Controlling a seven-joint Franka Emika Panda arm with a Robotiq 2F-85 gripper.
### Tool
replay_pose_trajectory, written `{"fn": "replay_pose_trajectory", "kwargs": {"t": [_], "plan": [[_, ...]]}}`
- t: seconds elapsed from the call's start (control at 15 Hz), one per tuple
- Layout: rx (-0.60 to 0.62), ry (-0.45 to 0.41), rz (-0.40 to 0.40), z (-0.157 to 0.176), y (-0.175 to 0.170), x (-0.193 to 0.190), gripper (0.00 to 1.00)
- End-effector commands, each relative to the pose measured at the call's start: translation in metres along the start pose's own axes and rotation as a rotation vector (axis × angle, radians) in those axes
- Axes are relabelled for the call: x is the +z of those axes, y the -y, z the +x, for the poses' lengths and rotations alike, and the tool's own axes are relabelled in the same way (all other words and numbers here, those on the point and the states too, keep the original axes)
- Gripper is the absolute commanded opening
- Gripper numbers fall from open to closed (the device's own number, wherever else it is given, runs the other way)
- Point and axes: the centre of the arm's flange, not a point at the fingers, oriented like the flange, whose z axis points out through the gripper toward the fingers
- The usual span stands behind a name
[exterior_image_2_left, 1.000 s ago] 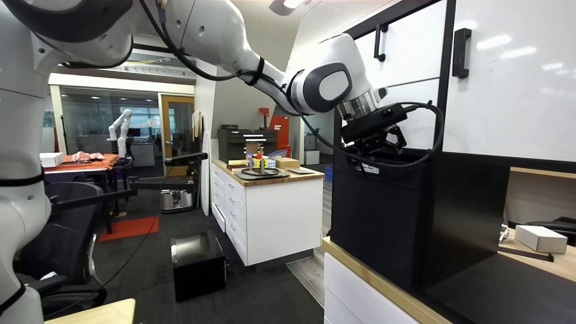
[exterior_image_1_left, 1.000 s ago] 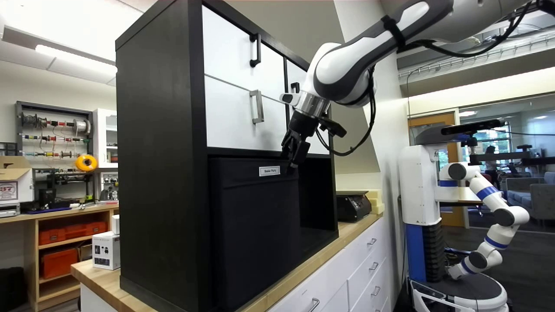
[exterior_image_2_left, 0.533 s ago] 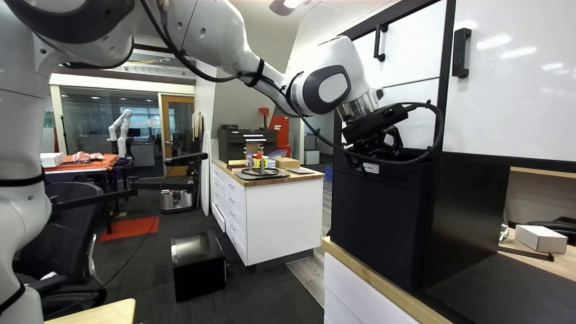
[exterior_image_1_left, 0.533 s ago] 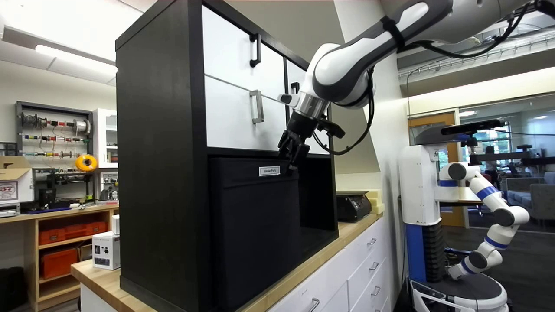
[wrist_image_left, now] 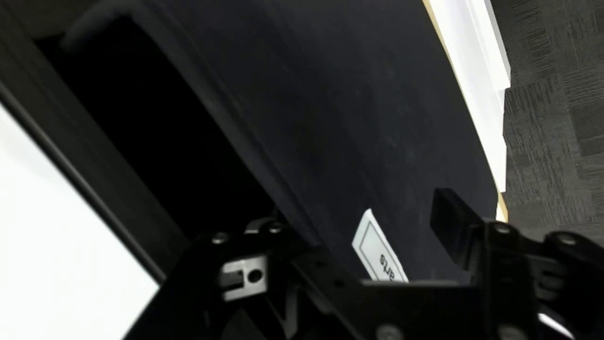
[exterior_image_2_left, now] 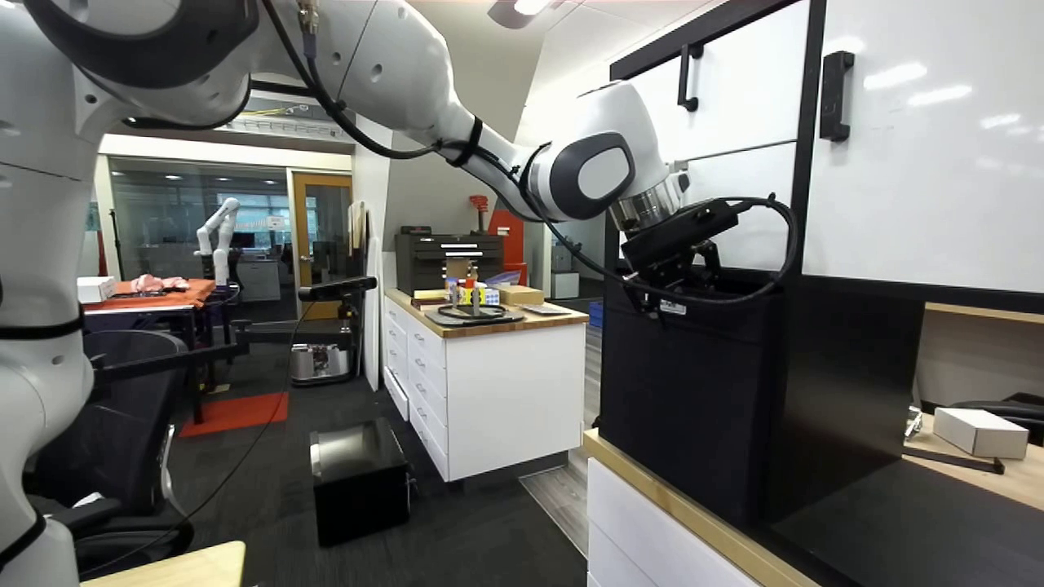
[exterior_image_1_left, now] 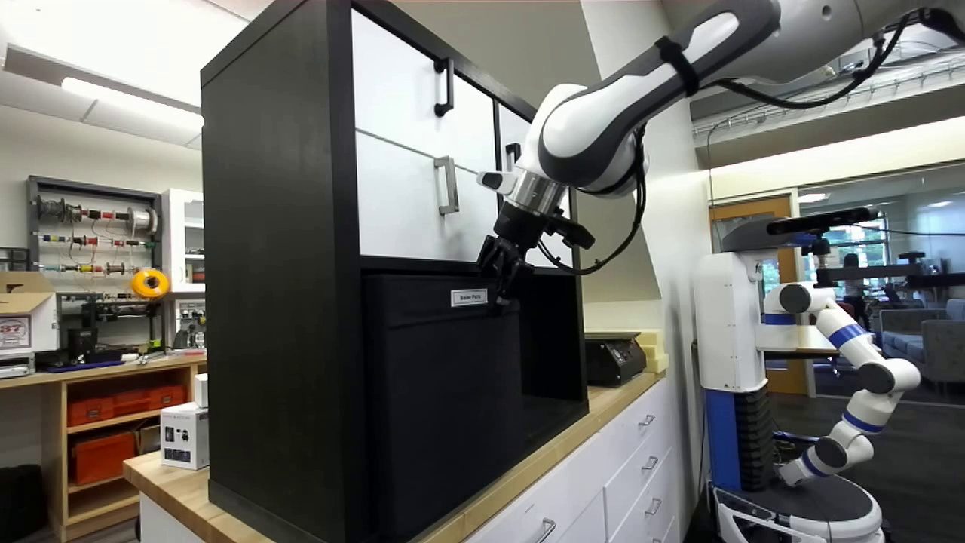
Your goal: Pull out the black storage bin from underneath the cabinet
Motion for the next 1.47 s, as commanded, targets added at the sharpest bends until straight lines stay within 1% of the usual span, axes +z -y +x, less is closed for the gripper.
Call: {"fn": "replay_pose_trajectory", "kwargs": {"t": [0.0, 0.33, 0.47, 0.6, 1.07, 1.4], "plan": [[-0.004, -0.033, -0.015, -0.013, 0.002, -0.003, 0.45], [0.005, -0.051, -0.024, -0.022, 0.0, -0.011, 0.11], [0.008, -0.057, -0.01, -0.025, 0.004, -0.01, 0.03], [0.003, -0.063, 0.002, -0.029, 0.008, -0.012, 0.07], [-0.002, -0.076, 0.048, -0.049, 0.048, -0.041, 0.06], [0.011, -0.055, 0.066, -0.066, 0.078, -0.067, 0.06]]}}
